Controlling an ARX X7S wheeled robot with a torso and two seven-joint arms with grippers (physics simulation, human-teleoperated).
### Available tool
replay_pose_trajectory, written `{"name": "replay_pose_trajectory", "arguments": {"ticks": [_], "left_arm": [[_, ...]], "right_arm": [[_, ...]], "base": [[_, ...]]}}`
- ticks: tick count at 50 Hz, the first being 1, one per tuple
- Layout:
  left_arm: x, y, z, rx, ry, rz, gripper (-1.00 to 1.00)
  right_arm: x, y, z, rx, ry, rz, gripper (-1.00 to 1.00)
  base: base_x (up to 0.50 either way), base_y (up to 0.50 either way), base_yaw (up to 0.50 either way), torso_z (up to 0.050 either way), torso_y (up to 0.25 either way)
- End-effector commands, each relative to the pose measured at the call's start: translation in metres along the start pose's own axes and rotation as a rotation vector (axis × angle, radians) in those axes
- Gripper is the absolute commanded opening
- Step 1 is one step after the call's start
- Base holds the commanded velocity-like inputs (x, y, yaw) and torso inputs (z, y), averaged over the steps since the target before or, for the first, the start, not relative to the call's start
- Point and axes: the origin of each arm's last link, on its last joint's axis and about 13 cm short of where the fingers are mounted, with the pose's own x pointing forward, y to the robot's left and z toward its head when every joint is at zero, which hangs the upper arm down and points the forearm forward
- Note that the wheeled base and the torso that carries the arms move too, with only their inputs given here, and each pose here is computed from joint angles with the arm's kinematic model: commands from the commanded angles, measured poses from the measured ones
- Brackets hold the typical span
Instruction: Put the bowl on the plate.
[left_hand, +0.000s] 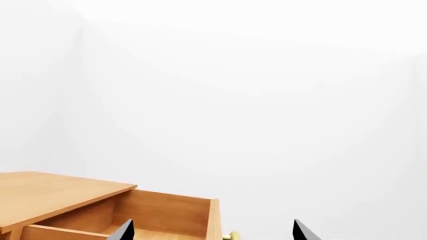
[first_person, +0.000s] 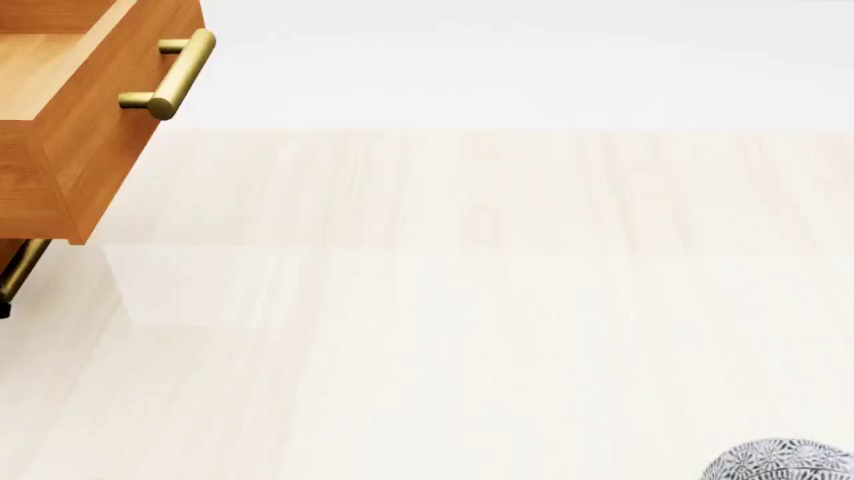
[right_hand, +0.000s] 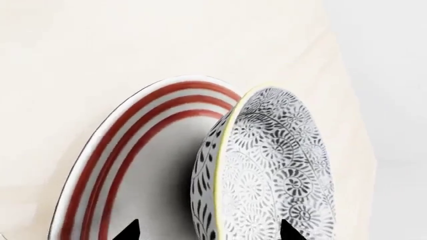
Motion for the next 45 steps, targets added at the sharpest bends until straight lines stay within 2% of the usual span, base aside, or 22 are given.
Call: {"name": "replay_pose_trajectory", "arguments": {"ticks": [1, 20, 25, 26, 33, 39, 45], "left_arm": [[0.0, 0.001, 0.002, -0.001, -0.006, 0.003, 1.0], [-0.002, -0.001, 0.01, 0.007, -0.024, -0.01, 1.0], [-0.006, -0.002, 0.012, -0.011, -0.022, -0.021, 1.0], [-0.007, -0.002, 0.013, -0.036, -0.01, -0.029, 1.0], [-0.011, 0.0, 0.018, -0.063, -0.02, -0.034, 1.0], [-0.018, 0.002, 0.021, -0.083, -0.025, -0.045, 1.0], [-0.026, 0.001, 0.026, -0.123, -0.027, -0.063, 1.0]], "right_arm": [[-0.022, -0.004, 0.013, -0.07, -0.009, -0.017, 1.0], [-0.064, -0.022, 0.041, -0.204, -0.053, -0.066, 1.0], [-0.069, -0.026, 0.052, -0.239, -0.123, -0.102, 1.0], [-0.068, -0.027, 0.054, -0.248, -0.151, -0.113, 1.0], [-0.063, -0.021, 0.063, -0.304, -0.246, -0.134, 1.0], [-0.053, -0.018, 0.074, -0.27, -0.393, -0.219, 1.0], [-0.038, -0.017, 0.084, -0.165, -0.558, -0.31, 1.0]], "base": [[0.0, 0.0, 0.0, 0.0, 0.0], [0.0, 0.0, 0.0, 0.0, 0.0], [0.0, 0.0, 0.0, 0.0, 0.0], [0.0, 0.0, 0.0, 0.0, 0.0], [0.0, 0.0, 0.0, 0.0, 0.0], [0.0, 0.0, 0.0, 0.0, 0.0], [0.0, 0.0, 0.0, 0.0, 0.0]]}}
